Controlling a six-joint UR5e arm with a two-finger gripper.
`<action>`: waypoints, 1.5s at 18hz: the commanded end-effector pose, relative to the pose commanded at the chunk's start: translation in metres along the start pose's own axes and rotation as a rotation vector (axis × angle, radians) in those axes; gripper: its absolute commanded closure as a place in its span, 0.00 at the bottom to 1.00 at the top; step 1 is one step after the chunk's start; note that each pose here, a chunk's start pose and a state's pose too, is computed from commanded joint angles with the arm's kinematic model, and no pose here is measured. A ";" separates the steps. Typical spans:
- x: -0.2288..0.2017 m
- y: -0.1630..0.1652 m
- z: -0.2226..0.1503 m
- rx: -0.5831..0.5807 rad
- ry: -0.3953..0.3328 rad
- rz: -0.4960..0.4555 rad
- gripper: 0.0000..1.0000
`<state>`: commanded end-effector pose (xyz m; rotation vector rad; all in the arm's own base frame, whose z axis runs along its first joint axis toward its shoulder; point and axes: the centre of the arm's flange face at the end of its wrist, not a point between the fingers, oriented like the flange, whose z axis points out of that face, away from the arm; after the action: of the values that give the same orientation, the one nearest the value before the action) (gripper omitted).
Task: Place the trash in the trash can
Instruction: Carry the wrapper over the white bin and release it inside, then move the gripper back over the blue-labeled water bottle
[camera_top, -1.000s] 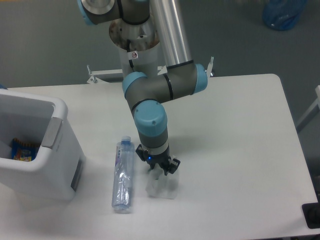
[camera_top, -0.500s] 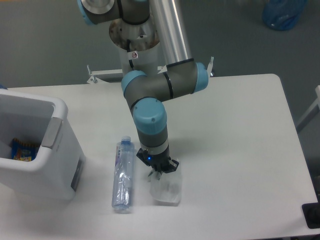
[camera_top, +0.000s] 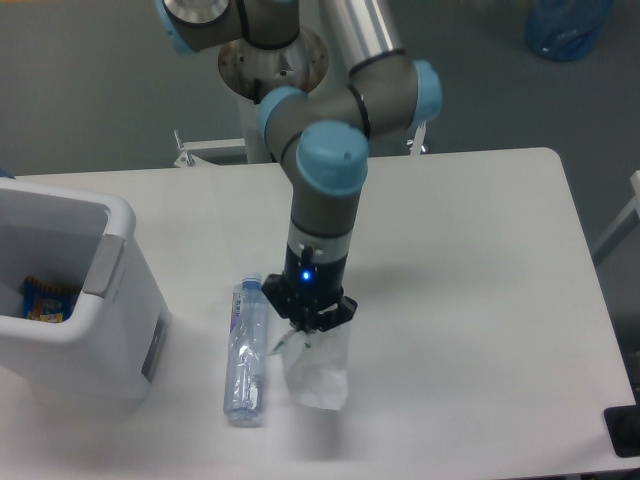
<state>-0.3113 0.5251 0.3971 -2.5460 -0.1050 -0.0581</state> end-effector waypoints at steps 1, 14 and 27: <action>0.009 -0.006 -0.012 0.034 0.018 -0.007 1.00; 0.161 -0.097 -0.118 0.289 0.196 0.025 1.00; 0.209 -0.097 -0.101 0.260 0.249 0.113 0.00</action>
<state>-0.1136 0.5615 0.5481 -2.2595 0.1208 -0.2967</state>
